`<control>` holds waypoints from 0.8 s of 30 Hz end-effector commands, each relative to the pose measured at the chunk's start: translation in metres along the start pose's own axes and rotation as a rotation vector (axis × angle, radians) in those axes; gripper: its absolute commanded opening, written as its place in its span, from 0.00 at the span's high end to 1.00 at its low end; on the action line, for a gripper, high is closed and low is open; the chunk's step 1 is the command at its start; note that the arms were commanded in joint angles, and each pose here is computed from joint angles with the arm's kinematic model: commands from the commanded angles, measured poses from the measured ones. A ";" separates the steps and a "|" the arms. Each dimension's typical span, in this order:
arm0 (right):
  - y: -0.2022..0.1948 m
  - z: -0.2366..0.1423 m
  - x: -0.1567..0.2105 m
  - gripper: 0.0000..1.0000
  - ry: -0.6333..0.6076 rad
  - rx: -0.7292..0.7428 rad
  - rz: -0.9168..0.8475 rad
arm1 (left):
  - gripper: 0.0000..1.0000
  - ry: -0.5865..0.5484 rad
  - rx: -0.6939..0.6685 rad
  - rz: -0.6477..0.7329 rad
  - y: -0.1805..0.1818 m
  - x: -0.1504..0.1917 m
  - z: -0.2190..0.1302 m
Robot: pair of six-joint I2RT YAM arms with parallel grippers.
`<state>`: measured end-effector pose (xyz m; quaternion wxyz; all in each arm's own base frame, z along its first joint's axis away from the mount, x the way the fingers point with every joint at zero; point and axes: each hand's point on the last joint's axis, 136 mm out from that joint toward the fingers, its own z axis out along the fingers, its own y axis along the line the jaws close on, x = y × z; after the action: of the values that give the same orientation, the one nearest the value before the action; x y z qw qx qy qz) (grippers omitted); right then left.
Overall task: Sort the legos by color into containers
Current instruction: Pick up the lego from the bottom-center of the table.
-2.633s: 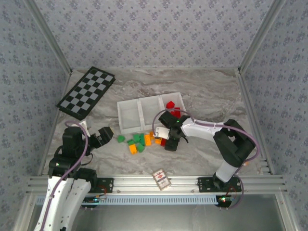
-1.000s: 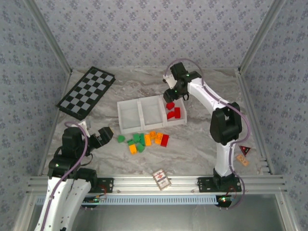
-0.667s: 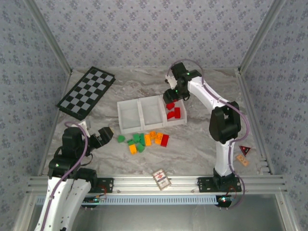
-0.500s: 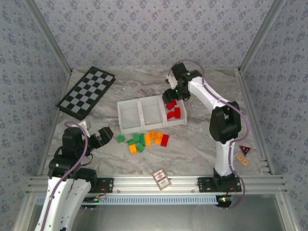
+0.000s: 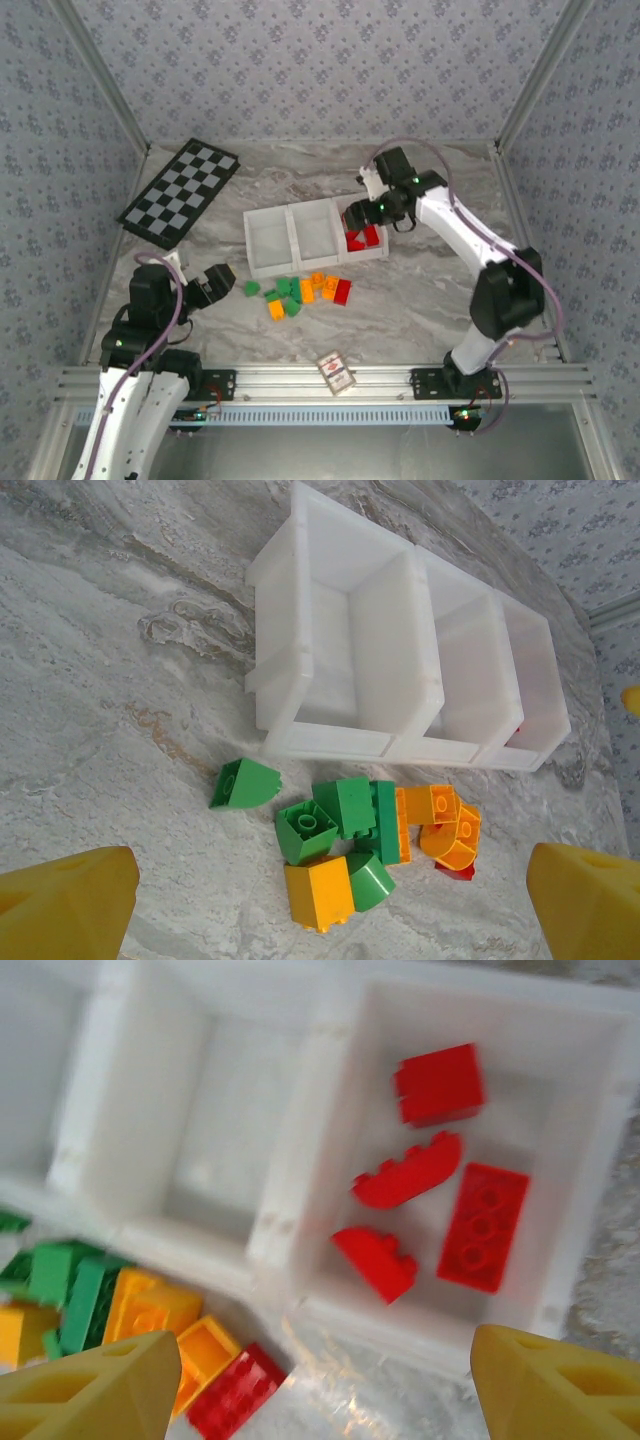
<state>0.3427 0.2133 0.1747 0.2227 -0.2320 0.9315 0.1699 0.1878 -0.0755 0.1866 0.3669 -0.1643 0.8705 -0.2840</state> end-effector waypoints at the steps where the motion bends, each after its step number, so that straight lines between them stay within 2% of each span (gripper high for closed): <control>1: 0.031 -0.001 0.021 0.20 -0.050 -0.005 -0.312 | 0.00 0.001 0.021 0.002 -0.004 0.000 -0.001; 4: 0.036 0.012 0.066 0.12 0.013 0.063 -0.476 | 0.00 0.002 0.021 0.002 -0.004 0.001 0.000; 9: 0.046 0.034 0.111 0.08 0.129 0.045 -0.607 | 0.00 -0.001 0.025 0.003 -0.005 0.000 -0.001; 10: 0.047 0.039 0.121 0.03 0.158 0.046 -0.640 | 0.00 -0.002 0.025 0.003 -0.005 0.000 -0.002; 11: 0.049 0.046 0.122 0.00 0.154 0.054 -0.671 | 0.00 -0.001 0.025 0.003 -0.005 0.000 -0.002; 16: 0.055 0.074 0.141 0.00 0.196 0.063 -0.796 | 0.00 0.000 0.024 0.003 -0.005 0.001 -0.002; 24: 0.051 0.101 0.139 0.00 0.226 0.116 -0.904 | 0.00 0.000 0.023 0.002 -0.004 0.001 -0.002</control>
<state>0.2275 0.2458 0.0319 0.1678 -0.6014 0.7811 0.0053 0.1878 -0.0755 0.1865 0.3667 -0.1643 0.8706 -0.2839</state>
